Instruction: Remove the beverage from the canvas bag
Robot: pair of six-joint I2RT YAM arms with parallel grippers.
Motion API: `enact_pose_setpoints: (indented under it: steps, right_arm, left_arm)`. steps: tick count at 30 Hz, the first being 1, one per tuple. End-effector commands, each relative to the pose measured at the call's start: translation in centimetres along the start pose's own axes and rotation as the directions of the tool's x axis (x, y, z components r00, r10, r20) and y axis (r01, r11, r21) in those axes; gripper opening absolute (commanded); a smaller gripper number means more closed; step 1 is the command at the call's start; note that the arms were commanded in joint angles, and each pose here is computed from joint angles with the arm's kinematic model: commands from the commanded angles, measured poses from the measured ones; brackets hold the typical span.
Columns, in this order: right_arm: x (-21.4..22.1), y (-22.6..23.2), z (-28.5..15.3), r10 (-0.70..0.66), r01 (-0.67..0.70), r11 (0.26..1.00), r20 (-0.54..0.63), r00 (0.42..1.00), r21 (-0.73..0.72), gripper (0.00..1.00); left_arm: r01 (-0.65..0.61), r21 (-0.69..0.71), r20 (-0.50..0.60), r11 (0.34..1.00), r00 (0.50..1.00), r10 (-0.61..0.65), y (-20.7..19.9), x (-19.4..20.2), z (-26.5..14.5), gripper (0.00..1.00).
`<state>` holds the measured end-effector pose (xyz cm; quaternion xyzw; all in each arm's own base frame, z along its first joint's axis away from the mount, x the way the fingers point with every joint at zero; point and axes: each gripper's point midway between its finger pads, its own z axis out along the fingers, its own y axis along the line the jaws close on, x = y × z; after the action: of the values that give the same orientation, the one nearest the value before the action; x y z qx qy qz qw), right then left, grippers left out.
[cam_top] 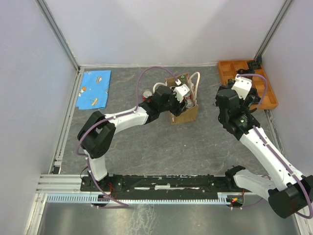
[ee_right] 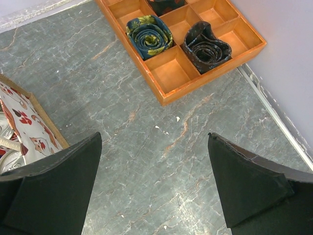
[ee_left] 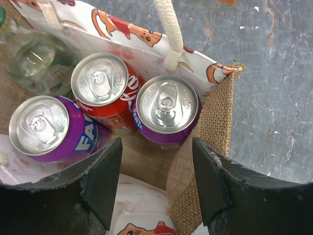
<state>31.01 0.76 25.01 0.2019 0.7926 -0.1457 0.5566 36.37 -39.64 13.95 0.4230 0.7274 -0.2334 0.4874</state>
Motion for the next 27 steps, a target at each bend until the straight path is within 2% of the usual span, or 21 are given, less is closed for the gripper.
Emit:
enact_pose_setpoints:
  steps: [1, 6, 12, 16, 21, 27]
  right_arm:
    - [-0.7, 0.2, 0.1, 0.023, -0.023, 1.0, 0.012, 1.0, 0.0, 0.97]
    - [-0.7, 0.8, 0.3, 0.028, -0.028, 0.999, 0.005, 1.0, -0.016, 0.97]
    - [-0.5, 1.2, 0.5, 0.029, -0.029, 0.999, 0.001, 1.0, -0.024, 0.97]
    - [-0.3, 1.5, 0.6, 0.028, -0.028, 0.999, -0.007, 1.0, -0.031, 0.97]
    - [-0.3, 1.6, 0.6, 0.029, -0.03, 0.999, -0.007, 1.0, -0.034, 0.97]
    - [0.0, 1.9, 0.7, 0.027, -0.028, 0.999, -0.015, 1.0, -0.044, 0.97]
  left_arm:
    - [-0.072, 0.028, 0.077, 0.997, 0.995, 0.069, -0.6, -1.3, -0.3, 0.67]
    - [-0.051, 0.0, 0.075, 0.999, 0.996, 0.05, 0.1, -2.4, 0.3, 0.67]
    - [-0.035, 0.038, 0.09, 0.999, 0.995, 0.032, -0.3, -4.0, 0.7, 0.67]
    - [-0.008, 0.051, 0.09, 0.999, 0.996, 0.003, -0.5, -4.3, 1.1, 0.74]
    - [0.054, 0.048, 0.047, 0.997, 0.997, -0.057, -0.4, -3.8, 2.0, 0.78]
    - [0.144, -0.024, -0.039, 0.989, 0.989, -0.145, -0.1, -3.5, 3.2, 0.78]
